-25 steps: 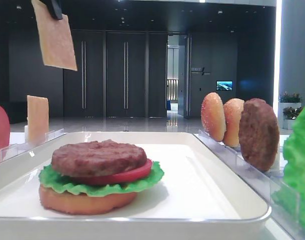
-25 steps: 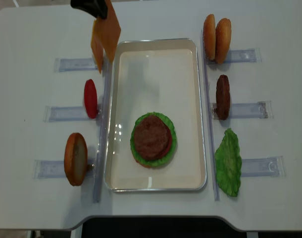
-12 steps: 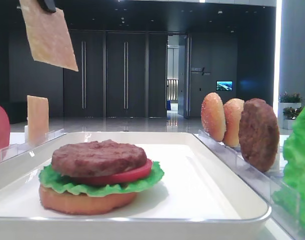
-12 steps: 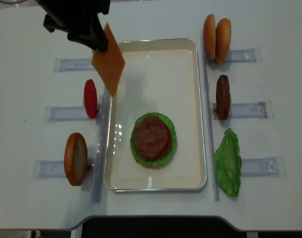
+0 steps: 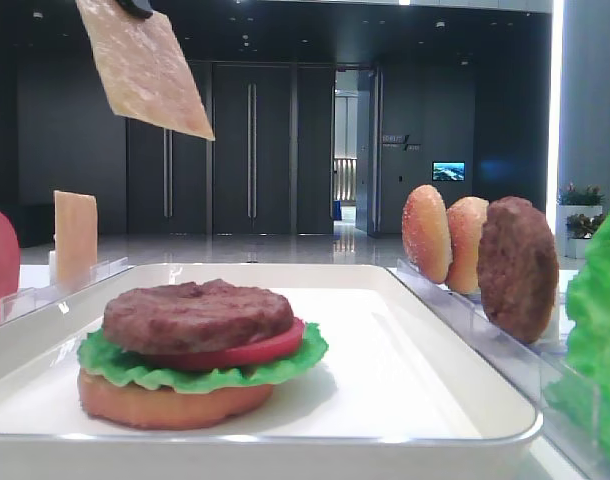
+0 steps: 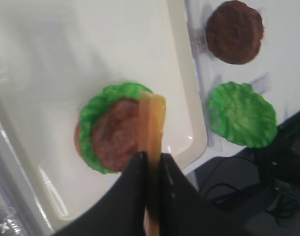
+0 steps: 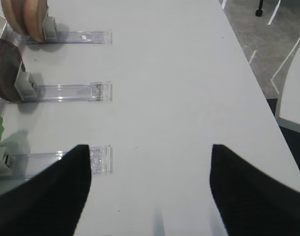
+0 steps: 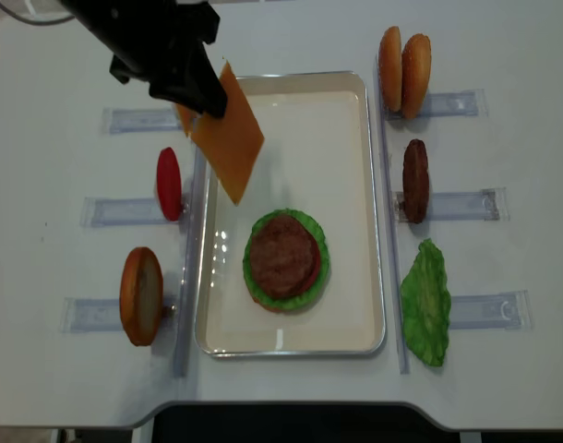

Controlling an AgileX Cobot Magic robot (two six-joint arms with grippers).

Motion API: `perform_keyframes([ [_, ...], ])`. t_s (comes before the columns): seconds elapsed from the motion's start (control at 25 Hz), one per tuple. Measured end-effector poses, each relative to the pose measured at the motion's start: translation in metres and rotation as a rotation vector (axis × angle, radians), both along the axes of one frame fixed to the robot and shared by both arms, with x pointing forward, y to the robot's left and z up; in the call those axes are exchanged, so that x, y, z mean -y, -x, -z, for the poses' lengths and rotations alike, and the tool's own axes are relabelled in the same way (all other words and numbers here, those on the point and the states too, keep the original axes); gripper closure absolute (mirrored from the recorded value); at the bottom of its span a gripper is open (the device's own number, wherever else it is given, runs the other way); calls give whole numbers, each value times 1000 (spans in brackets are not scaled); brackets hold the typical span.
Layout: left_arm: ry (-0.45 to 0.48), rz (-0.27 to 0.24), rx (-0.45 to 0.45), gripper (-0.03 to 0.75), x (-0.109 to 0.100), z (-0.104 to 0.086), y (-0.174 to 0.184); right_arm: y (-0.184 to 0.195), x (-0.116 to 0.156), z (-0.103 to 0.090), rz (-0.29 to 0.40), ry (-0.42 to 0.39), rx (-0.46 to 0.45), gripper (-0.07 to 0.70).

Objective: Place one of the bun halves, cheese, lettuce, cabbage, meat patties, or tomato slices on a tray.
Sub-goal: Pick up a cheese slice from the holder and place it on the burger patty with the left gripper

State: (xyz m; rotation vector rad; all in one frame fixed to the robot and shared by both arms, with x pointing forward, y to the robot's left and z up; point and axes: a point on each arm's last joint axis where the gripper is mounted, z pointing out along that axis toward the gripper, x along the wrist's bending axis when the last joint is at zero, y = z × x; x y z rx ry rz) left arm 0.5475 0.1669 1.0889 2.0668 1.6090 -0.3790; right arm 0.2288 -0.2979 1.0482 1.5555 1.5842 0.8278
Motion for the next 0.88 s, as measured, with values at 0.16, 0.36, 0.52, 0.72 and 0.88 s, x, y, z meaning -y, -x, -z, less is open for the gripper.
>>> perform_keyframes([
  [0.16,95,27,-26,682,7,16,5,0,0,0,0,0,0,146],
  [0.36,149,14,-41,682,8,42,16,0,0,0,0,0,0,146],
  [0.52,204,23,-64,682,9,60,27,0,0,0,0,0,0,146],
  [0.72,278,34,-67,682,11,80,38,0,0,0,0,0,0,146],
  [0.88,320,28,-54,682,11,93,45,0,0,0,0,0,0,146],
])
